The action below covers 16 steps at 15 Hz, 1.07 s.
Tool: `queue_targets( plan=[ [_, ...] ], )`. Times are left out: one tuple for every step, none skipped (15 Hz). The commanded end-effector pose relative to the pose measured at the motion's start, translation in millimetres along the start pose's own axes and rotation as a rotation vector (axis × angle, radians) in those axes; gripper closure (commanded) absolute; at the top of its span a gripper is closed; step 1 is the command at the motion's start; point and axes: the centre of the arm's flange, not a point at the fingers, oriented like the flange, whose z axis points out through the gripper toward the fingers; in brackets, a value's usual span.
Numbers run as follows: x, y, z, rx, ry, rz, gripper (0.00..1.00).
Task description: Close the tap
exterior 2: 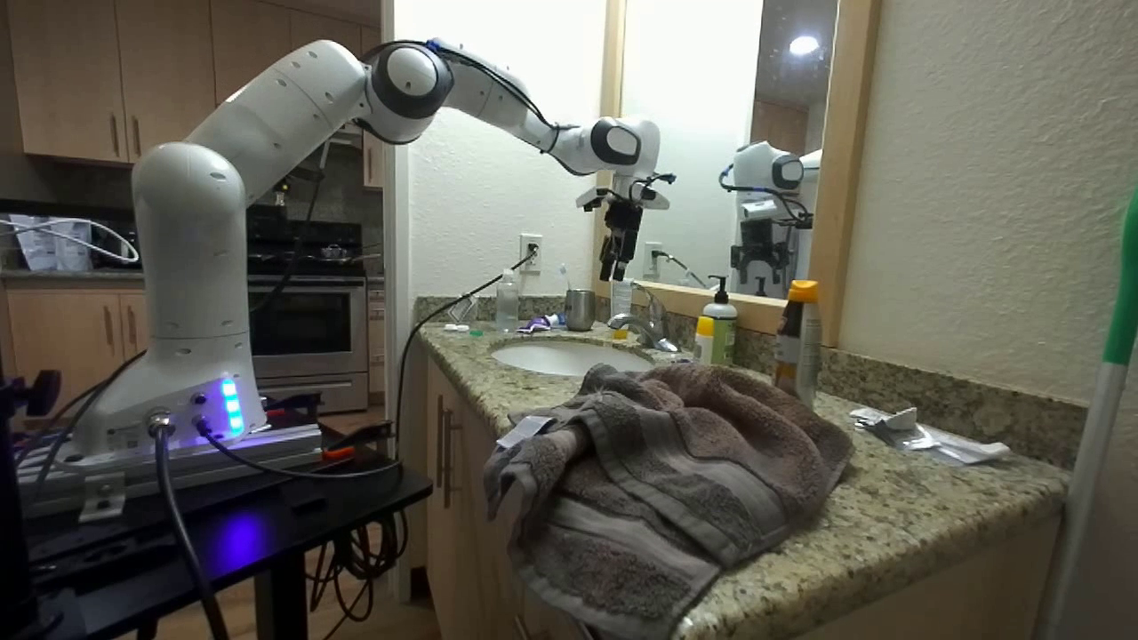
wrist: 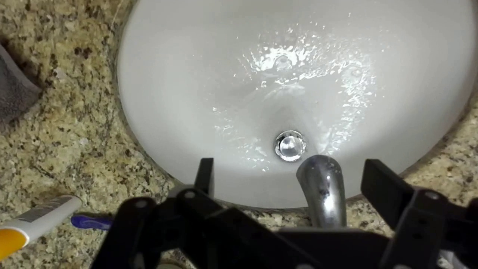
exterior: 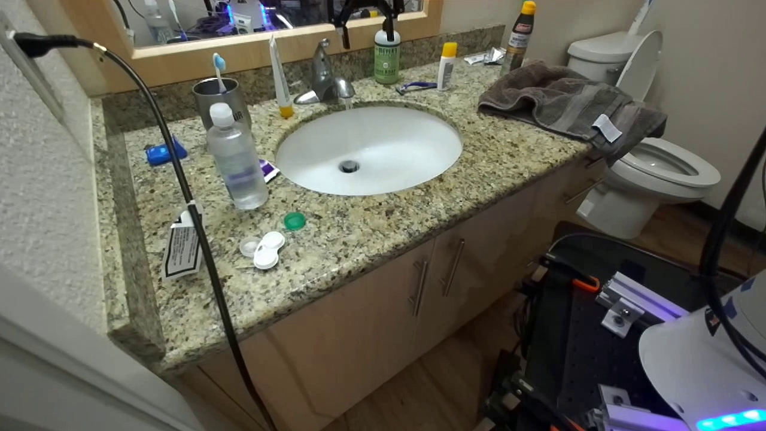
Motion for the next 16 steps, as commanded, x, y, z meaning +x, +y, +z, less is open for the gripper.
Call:
queue_targets(
  plan=[
    [8,4,5,0.000,0.004,0.006,0.00],
    [14,7,9,-0.001,0.008,0.010,0.00],
    [17,7,11,-0.002,0.012,0.012,0.00],
    [19,6,11,-0.002,0.016,0.011,0.00],
    [13,4,15,-0.002,0.002,-0.028,0.00],
    [17,1,19,0.000,-0.016,-0.056,0.00],
    [27,-6,24,-0.001,-0.050,-0.086,0.00],
    [33,-11,29,-0.016,-0.061,-0.104,0.00],
    [39,-16,33,-0.010,-0.074,-0.124,0.00],
    [44,-21,37,-0.002,-0.072,-0.132,0.00],
    [49,-27,39,-0.001,-0.058,-0.130,0.00],
    [54,-30,43,0.002,-0.054,-0.131,0.00],
    [61,-36,42,0.008,-0.038,-0.117,0.00],
    [64,-40,39,0.022,-0.019,-0.106,0.00],
    [64,-43,36,0.036,0.006,-0.104,0.00],
    [64,-44,29,0.049,0.038,-0.107,0.00]
  ],
)
